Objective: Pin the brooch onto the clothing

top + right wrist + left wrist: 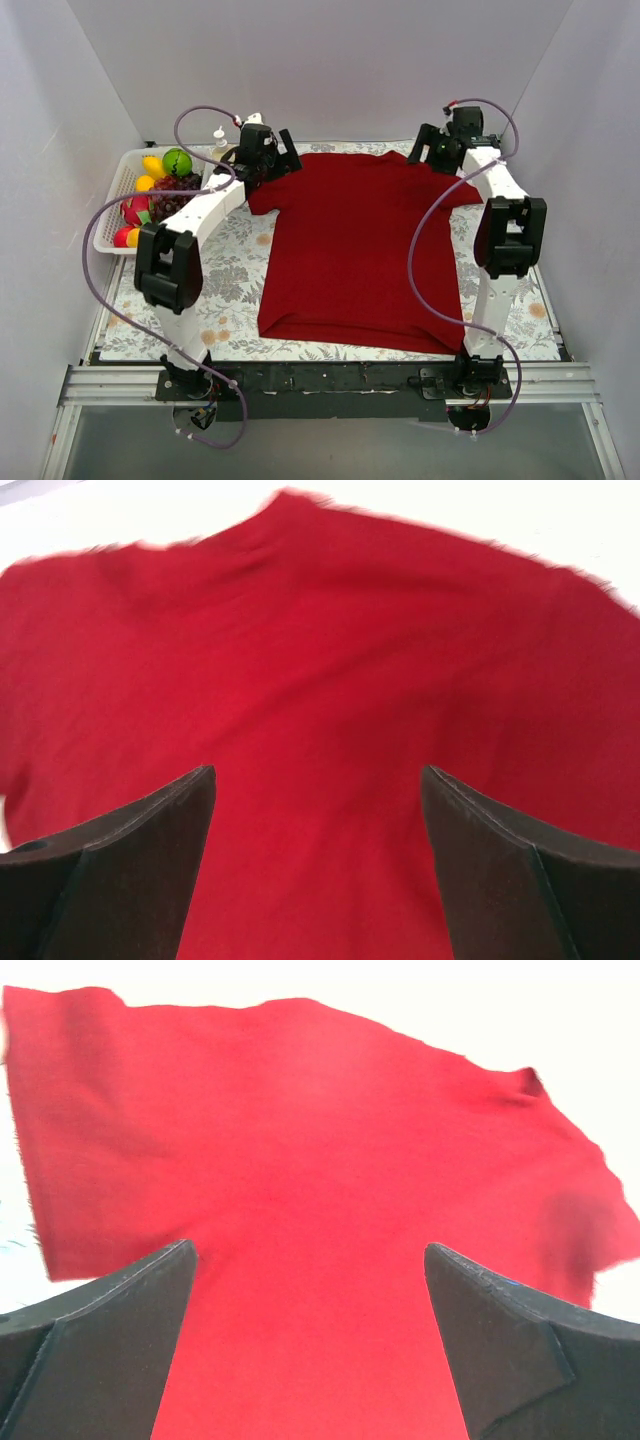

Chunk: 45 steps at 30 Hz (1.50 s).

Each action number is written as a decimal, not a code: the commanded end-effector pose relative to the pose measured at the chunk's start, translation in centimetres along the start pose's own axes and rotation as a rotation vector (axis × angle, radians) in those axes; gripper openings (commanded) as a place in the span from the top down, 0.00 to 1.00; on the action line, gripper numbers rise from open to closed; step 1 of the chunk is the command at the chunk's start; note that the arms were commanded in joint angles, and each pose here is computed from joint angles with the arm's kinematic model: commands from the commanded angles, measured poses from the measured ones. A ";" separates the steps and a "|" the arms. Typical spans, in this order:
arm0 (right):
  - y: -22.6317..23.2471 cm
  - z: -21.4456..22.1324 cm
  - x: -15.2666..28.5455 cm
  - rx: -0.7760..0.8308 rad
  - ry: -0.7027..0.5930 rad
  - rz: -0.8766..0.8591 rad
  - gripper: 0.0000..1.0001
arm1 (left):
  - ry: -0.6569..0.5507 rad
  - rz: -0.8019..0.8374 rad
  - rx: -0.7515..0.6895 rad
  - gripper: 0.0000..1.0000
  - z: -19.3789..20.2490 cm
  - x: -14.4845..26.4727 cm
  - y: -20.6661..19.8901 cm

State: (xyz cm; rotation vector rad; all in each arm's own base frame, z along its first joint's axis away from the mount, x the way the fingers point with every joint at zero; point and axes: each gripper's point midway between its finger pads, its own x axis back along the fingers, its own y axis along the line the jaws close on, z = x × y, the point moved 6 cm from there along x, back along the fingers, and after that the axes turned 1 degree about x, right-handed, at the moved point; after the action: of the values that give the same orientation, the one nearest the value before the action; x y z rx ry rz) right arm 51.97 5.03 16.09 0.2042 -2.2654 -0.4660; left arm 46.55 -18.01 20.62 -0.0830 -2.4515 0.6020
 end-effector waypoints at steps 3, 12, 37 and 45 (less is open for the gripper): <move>7.7 5.4 6.5 0.237 0.040 0.012 0.10 | 0.060 0.015 -0.091 0.02 3.9 7.0 -1.7; 7.2 18.4 10.3 0.372 0.190 0.128 0.09 | 0.234 -0.042 -0.161 0.02 12.6 12.5 1.4; 3.7 35.1 14.0 0.428 0.541 0.281 0.09 | 0.617 -0.268 -0.334 0.02 29.8 16.8 6.4; 2.9 35.8 16.0 0.405 0.569 0.288 0.09 | 0.695 -0.286 -0.338 0.02 32.0 19.3 7.8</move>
State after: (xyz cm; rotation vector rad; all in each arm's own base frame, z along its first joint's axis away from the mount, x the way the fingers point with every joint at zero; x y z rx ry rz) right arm 18.28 14.82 7.41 0.2696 -1.9264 0.1633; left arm 16.58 -22.58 7.60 -0.1407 -2.0273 0.0702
